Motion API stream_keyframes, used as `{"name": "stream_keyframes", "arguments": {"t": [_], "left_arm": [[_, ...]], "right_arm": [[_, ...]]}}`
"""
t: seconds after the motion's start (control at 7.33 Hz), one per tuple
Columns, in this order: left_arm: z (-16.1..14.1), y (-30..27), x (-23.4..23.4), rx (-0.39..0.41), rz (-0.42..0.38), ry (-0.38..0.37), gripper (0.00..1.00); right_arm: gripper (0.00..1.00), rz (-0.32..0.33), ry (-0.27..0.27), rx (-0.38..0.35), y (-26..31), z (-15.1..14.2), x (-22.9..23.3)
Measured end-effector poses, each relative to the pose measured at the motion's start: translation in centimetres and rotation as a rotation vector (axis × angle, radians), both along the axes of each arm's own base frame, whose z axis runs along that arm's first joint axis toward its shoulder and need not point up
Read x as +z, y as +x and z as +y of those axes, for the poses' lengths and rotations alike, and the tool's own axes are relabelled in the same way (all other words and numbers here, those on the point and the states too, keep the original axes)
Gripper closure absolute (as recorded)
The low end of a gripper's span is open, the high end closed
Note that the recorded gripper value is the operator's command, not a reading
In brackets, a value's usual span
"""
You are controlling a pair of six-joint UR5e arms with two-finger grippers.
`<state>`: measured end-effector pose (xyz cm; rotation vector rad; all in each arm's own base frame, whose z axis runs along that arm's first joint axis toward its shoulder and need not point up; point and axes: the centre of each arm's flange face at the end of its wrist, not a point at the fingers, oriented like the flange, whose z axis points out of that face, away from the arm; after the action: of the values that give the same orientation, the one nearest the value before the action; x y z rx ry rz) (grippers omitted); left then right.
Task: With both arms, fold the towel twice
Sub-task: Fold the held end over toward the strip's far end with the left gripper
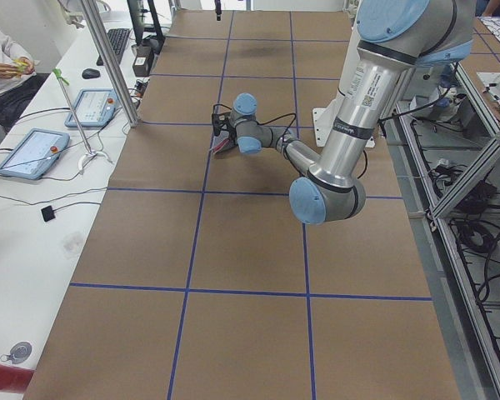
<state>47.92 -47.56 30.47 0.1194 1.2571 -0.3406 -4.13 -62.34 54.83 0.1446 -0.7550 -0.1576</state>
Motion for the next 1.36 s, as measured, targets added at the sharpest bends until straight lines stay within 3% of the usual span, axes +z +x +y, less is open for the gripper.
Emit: {"name": "stream_keyframes", "arguments": {"t": [1.36], "left_arm": [[-0.9, 6.1, -8.8, 0.001, 0.025, 0.036, 1.0]], "right_arm": [[0.0, 0.0, -0.014, 0.006, 0.0, 0.1, 0.4]]}}
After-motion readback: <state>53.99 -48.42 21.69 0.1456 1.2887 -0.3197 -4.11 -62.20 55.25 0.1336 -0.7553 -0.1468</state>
